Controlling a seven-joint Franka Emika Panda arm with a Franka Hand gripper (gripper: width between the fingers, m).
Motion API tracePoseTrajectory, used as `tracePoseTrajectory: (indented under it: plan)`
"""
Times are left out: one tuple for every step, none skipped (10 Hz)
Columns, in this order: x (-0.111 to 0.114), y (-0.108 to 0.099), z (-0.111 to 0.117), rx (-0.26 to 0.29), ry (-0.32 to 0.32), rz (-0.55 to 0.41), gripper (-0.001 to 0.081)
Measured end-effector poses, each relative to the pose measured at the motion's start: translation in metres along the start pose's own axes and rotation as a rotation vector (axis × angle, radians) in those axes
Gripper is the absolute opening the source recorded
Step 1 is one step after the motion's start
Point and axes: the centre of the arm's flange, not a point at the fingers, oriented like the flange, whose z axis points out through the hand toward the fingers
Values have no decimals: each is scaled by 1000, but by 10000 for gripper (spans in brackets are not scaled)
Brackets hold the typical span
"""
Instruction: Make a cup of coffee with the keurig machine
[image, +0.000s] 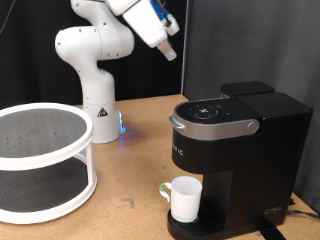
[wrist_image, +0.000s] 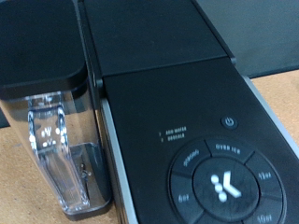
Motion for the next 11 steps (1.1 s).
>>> tracePoseTrajectory:
  plan:
    - [10, 2, 6, 1, -26, 15, 800]
    - [10, 3, 6, -2, -17, 12, 800]
    - [11, 2, 5, 4, 2, 7, 800]
    - [16, -1, 2, 0, 12, -40, 800]
    - [24, -8, -2, -19, 6, -123, 800]
    - [35, -15, -7, -73, -31, -204, 800]
    - [47, -24, -8, -124, -64, -262, 800]
    - [59, -31, -9, -146, -74, -292, 800]
    - [72, -35, -9, -171, -51, -289, 800]
    - [83, -38, -8, -185, -35, -280, 800]
    - [92, -40, -8, -187, -30, -272, 800]
